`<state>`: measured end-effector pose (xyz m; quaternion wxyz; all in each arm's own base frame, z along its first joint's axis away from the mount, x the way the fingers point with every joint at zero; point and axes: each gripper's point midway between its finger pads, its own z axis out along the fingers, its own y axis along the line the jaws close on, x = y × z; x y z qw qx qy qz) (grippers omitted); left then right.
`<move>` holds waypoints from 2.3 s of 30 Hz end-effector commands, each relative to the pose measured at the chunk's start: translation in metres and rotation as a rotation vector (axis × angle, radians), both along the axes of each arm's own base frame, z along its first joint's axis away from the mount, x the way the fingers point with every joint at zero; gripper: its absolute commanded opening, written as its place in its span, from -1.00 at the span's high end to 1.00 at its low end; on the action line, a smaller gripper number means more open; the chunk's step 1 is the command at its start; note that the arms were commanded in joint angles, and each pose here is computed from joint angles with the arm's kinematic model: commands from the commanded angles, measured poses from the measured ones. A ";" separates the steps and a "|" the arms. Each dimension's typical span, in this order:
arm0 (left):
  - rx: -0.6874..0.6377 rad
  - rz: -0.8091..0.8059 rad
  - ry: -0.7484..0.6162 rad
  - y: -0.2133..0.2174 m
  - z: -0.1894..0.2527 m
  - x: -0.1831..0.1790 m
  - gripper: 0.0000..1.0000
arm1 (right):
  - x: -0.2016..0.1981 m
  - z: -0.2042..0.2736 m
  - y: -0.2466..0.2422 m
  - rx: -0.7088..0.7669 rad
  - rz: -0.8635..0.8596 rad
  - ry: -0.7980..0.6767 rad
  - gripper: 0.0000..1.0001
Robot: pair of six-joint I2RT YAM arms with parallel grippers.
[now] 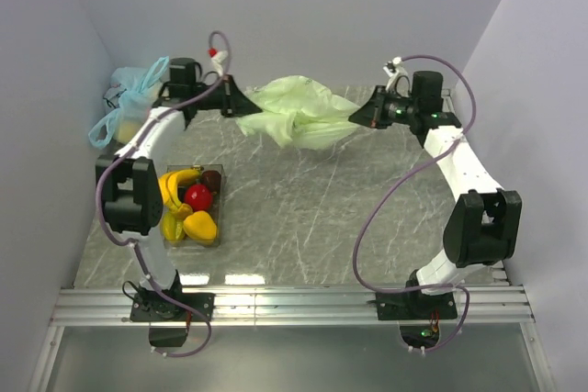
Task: Place the fake fruits into the plastic bag and tie a complex knot
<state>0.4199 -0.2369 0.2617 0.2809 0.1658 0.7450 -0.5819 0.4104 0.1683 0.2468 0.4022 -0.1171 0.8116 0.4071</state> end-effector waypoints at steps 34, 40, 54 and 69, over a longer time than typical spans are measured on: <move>0.711 -0.084 -0.749 0.000 -0.049 -0.085 -0.99 | -0.033 -0.049 0.001 0.002 0.008 0.268 1.00; 0.870 0.030 -0.735 -0.013 -0.095 -0.039 -0.99 | -0.041 -0.051 0.004 -0.016 0.082 0.290 1.00; 0.807 -0.141 -0.447 -0.014 -0.125 -0.085 0.85 | -0.028 -0.066 -0.014 -0.182 0.169 0.222 1.00; 0.173 0.011 -0.088 0.016 0.011 -0.105 0.99 | 0.059 -0.068 -0.051 -0.360 0.020 0.106 -0.01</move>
